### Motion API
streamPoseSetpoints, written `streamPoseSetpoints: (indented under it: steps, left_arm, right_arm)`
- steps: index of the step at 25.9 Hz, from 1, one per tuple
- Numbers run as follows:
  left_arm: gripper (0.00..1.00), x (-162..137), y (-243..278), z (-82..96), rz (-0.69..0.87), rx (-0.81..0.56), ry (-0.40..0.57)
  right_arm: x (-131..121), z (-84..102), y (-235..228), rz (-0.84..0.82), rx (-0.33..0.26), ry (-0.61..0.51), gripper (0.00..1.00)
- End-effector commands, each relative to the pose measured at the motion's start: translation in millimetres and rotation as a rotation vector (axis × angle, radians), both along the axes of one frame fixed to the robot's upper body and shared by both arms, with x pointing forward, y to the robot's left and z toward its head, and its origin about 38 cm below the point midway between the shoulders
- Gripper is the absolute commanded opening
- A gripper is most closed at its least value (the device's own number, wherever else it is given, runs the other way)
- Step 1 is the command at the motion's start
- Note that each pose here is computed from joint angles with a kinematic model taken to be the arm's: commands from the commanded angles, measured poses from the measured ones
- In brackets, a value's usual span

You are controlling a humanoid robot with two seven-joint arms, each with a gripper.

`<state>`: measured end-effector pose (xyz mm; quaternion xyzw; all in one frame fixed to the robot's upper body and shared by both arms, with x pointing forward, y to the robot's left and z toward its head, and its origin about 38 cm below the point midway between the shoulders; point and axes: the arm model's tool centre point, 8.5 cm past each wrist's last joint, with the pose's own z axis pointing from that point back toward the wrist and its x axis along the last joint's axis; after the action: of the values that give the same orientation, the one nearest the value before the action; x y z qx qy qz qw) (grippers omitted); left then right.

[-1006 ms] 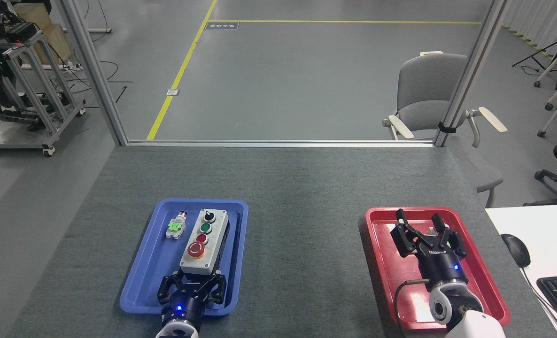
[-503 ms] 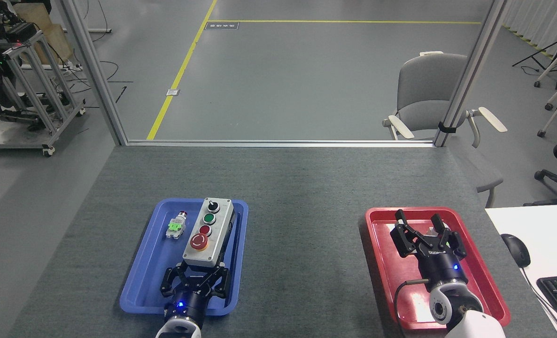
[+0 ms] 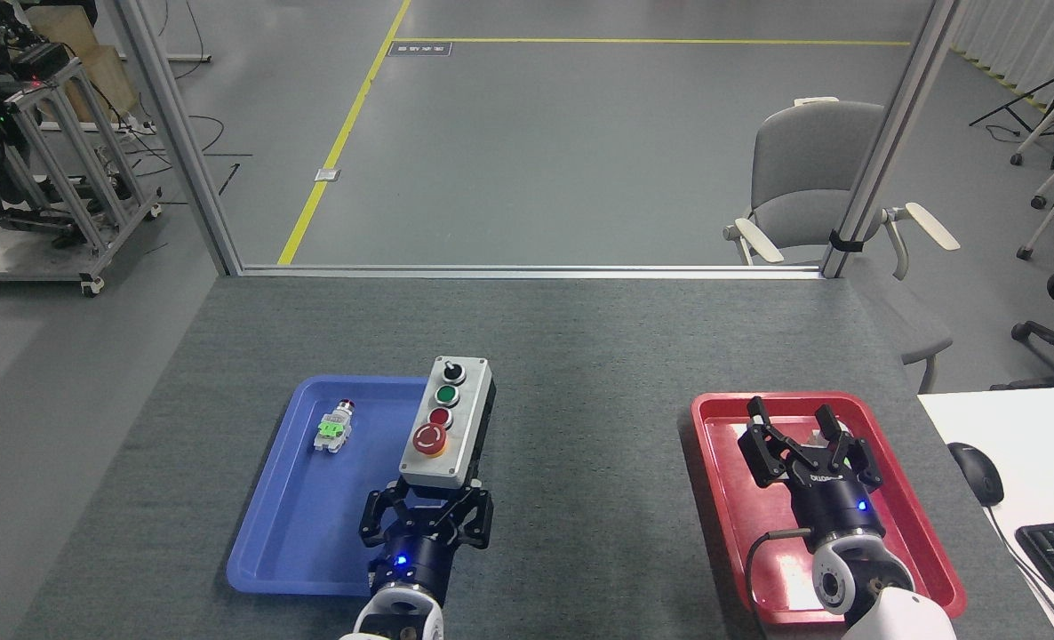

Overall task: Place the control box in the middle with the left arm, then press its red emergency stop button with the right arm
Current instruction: 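Drag the control box out of the blue tray to the table middle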

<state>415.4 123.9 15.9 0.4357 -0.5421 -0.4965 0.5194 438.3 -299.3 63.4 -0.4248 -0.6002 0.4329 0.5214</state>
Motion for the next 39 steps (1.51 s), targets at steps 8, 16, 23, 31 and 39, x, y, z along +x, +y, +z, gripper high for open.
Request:
streamPoseSetpoints:
  steps: [8, 16, 23, 31, 39]
  left_arm:
    - [0.00, -9, -62, -1.1, -0.001, 0.068, 0.055]
    - [0.00, -34, -92, -12.6, 0.003, 0.116, 0.075]
    - [0.00, -40, -97, -29.3, -0.032, 0.154, 0.120]
    - [0.00, -48, -102, -34.5, 0.011, 0.121, 0.177]
    - [0.00, -50, -100, -41.8, 0.051, 0.061, 0.238]
  right_arm:
    - [0, -0.1, 0, 0.000, 0.000, 0.000, 1.00]
    - [0, 0.7, 0, -0.001, 0.000, -0.002, 1.00]
    - [1, 1.8, 0, -0.003, 0.004, -0.005, 1.00]
    - [1, 1.0, 2, 0.004, 0.001, -0.003, 1.00]
    - [1, 1.3, -2, -0.011, 0.004, -0.003, 1.00]
